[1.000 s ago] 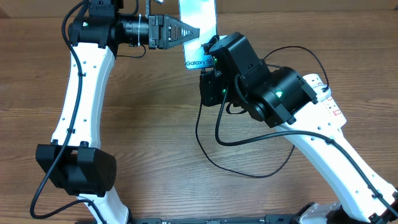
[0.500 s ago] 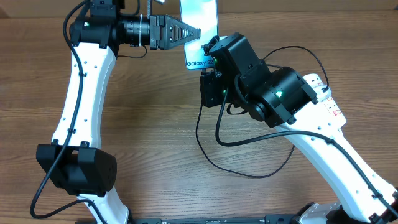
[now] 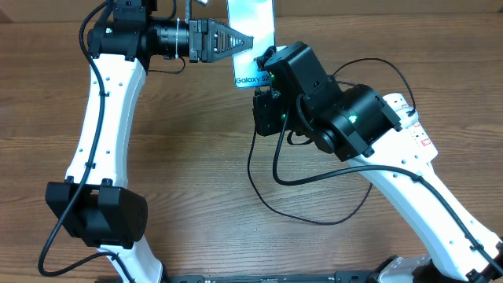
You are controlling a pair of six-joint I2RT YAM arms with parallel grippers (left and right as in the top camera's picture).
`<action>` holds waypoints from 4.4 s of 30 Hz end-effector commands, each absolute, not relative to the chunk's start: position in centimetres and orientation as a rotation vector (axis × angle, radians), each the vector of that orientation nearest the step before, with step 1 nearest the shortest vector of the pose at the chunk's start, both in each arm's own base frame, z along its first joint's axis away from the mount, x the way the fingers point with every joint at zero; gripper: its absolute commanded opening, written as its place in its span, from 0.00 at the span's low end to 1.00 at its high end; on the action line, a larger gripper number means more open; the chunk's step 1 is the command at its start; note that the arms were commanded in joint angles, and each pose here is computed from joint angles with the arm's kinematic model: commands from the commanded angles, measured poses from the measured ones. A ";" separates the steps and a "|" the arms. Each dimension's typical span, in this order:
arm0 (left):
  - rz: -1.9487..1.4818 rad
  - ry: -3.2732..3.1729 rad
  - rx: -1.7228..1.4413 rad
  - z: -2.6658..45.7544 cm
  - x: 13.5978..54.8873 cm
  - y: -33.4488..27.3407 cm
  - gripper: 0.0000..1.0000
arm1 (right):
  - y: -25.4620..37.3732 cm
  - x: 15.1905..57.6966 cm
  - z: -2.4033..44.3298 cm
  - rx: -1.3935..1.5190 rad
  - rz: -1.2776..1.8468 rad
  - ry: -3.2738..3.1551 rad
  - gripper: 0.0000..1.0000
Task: Plug charger to phone and switch on socket
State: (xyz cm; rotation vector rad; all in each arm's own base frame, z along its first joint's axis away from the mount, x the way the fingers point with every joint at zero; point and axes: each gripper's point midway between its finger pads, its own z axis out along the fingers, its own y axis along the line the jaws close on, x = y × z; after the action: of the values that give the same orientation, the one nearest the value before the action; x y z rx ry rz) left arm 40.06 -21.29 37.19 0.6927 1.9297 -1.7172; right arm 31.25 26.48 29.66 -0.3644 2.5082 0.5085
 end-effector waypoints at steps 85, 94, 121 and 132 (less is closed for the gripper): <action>-1.674 1.873 0.799 37.5 39.0 -22.3 0.04 | 26.2 32.0 30.8 -0.385 0.472 2.456 0.04; -1.654 1.887 0.791 37.3 39.2 -22.3 0.04 | 26.0 32.0 30.7 -0.374 0.456 2.462 0.04; -0.422 2.702 -0.398 23.0 44.4 -7.1 0.04 | 24.3 40.7 21.0 0.107 0.538 2.781 0.74; -0.416 2.735 -0.434 22.7 43.7 -6.7 0.04 | 26.1 46.5 9.7 0.317 0.322 2.821 0.56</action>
State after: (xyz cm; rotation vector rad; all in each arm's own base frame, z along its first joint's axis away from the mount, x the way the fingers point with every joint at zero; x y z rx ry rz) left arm 43.58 -6.69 21.89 -0.4171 2.7567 -0.4176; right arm 46.00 25.73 11.54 0.2525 2.8248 0.3885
